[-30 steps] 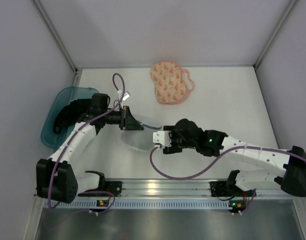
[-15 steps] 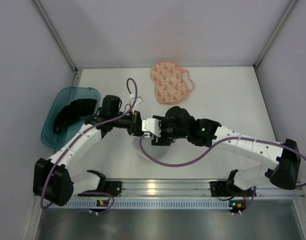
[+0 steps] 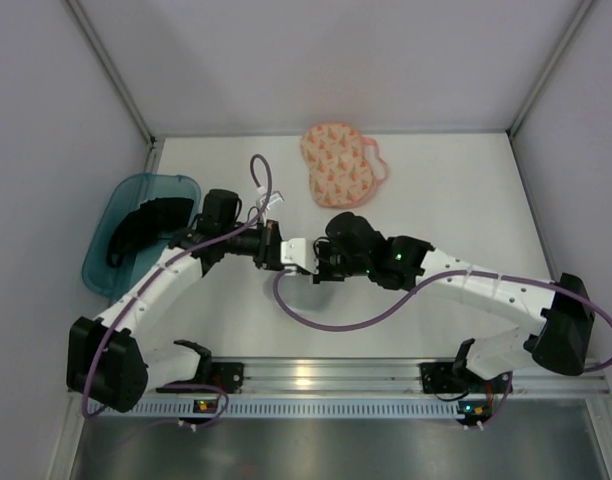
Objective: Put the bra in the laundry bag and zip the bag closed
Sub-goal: Zip the zipper on the laundry bag.
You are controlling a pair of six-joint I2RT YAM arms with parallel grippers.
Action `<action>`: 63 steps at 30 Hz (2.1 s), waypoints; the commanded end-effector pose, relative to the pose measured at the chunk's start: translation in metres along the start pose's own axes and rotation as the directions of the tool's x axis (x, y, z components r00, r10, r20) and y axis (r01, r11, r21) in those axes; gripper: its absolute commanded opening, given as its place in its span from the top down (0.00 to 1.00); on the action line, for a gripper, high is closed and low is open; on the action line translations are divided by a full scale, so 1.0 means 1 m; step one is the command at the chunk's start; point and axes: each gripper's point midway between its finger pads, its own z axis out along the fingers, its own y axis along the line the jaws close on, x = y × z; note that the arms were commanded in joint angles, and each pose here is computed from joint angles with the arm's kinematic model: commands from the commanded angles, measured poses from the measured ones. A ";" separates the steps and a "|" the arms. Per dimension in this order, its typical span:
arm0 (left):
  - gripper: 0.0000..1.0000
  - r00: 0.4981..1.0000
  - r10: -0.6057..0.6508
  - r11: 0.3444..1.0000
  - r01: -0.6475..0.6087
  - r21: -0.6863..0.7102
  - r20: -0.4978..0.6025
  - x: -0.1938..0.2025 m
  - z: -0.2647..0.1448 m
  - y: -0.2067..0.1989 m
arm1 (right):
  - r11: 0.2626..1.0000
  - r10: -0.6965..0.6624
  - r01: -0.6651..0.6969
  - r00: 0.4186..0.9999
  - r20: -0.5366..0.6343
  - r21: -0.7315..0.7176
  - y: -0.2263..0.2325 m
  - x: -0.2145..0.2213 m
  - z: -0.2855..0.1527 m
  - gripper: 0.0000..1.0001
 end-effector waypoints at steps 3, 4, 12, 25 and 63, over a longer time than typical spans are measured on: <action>1.00 0.991 0.039 0.999 -0.043 0.027 0.127 -0.039 -0.029 -0.007 | 0.999 -0.014 0.015 1.000 -0.014 0.046 -0.002 0.022 -0.022 1.00; 1.00 0.990 0.036 0.999 -0.039 0.024 0.136 -0.042 -0.032 -0.005 | 0.999 -0.007 0.008 0.999 -0.031 0.040 0.003 0.032 -0.023 1.00; 1.00 0.984 0.044 0.999 -0.046 0.011 0.171 -0.060 -0.042 0.001 | 0.997 -0.002 0.007 0.998 -0.067 0.073 0.002 0.063 -0.032 1.00; 1.00 0.987 0.059 0.998 -0.063 0.024 0.153 -0.051 -0.037 -0.003 | 0.990 0.114 -0.120 0.990 0.082 0.068 -0.036 -0.013 -0.031 0.30; 0.52 0.967 0.177 0.979 -0.192 0.068 0.183 -0.054 -0.053 -0.024 | 0.990 0.069 -0.071 0.997 0.016 0.120 -0.031 0.019 -0.052 1.00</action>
